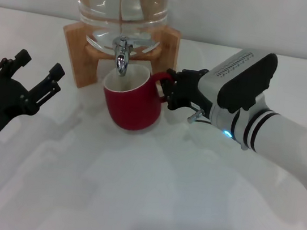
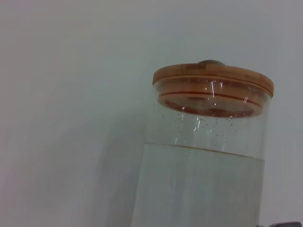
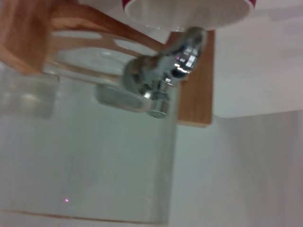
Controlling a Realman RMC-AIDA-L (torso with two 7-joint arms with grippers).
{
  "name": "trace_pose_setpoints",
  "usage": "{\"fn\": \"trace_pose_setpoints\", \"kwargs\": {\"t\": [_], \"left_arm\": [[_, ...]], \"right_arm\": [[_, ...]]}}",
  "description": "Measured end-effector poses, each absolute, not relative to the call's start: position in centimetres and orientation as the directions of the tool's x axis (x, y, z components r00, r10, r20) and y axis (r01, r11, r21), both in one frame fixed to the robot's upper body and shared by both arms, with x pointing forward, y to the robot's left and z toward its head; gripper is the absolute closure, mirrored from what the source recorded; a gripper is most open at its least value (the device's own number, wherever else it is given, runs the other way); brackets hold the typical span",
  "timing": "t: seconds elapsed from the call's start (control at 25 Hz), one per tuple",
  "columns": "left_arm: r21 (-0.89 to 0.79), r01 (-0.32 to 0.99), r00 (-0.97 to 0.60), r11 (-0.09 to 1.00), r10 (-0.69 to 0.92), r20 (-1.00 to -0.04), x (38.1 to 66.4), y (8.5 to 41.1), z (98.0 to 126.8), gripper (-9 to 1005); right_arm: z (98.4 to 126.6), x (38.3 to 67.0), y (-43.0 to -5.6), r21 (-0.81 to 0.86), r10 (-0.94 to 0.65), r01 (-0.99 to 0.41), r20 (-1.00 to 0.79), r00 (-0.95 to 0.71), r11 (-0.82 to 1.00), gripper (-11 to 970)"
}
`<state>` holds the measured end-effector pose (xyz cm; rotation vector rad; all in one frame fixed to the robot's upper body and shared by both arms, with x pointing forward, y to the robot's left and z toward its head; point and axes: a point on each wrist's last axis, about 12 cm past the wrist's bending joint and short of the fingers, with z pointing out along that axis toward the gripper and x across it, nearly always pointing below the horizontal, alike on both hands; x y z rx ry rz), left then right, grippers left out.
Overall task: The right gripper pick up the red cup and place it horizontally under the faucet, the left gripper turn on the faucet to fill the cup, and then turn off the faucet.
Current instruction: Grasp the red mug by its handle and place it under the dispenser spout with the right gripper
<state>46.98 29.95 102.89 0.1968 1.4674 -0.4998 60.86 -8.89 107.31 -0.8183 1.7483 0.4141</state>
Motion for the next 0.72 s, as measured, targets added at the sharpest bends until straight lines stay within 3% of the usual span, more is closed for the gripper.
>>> {"fn": "trace_pose_setpoints", "kwargs": {"t": [0.72], "left_arm": [[-0.173,0.443,0.021,0.88,-0.203,-0.979,46.99,29.78,102.85,139]], "right_arm": [[106.72,60.27,-8.62,-0.134,-0.354,-0.726,-0.922,-0.158,0.674,820]]}}
